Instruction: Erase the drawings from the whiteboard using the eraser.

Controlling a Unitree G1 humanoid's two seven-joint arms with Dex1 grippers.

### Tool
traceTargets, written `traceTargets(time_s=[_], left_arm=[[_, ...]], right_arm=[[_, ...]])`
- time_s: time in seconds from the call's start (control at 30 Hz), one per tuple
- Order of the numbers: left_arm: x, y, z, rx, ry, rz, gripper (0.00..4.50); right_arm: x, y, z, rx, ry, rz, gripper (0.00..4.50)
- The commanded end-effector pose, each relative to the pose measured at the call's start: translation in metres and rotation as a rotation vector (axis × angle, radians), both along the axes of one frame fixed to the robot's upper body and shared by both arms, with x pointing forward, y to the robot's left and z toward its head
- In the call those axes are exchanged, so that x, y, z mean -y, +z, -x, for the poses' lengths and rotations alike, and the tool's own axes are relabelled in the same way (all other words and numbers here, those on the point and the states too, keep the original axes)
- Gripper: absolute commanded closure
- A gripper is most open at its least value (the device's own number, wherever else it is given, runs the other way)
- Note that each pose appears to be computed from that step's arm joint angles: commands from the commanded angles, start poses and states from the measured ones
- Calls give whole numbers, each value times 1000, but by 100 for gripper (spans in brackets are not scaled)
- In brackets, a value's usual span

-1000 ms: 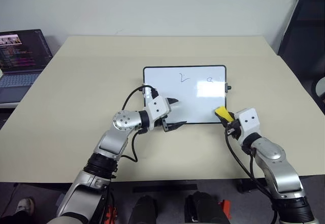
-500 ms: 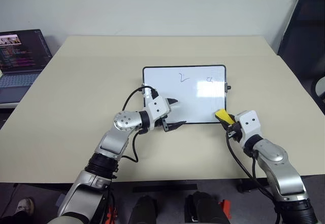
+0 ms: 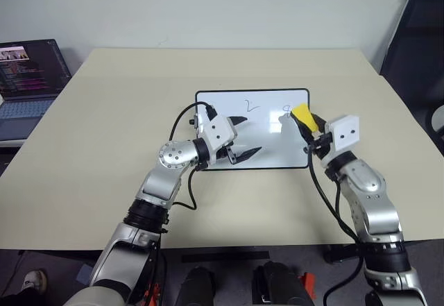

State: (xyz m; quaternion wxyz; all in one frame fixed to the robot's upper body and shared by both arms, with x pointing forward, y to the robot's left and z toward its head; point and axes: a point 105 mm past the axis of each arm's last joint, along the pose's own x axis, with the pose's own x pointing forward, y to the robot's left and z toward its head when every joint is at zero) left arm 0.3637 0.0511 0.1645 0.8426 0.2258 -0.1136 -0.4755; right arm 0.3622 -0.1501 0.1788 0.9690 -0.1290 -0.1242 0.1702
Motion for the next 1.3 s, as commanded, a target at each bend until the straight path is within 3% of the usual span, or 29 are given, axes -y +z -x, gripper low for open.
traceTargets(time_s=[0.03, 0.23, 0.6, 0.83, 1.17, 1.3], left_arm=[[0, 25, -8, 87, 24, 49, 0], [3, 29, -16, 107, 34, 38, 0], [-1, 27, -13, 105, 33, 33, 0], [5, 22, -6, 79, -6, 31, 0], [8, 16, -3, 57, -29, 14, 0], [7, 14, -2, 50, -34, 8, 0]], right_arm=[[-4, 8, -10, 32, -7, 15, 338], [-20, 16, -27, 40, 22, -13, 338], [-12, -13, -48, -98, -57, 64, 338], [4, -43, -34, -207, -119, 117, 338], [-9, -78, -1, -325, -109, 79, 338], [-10, -77, 0, -329, -109, 74, 338]])
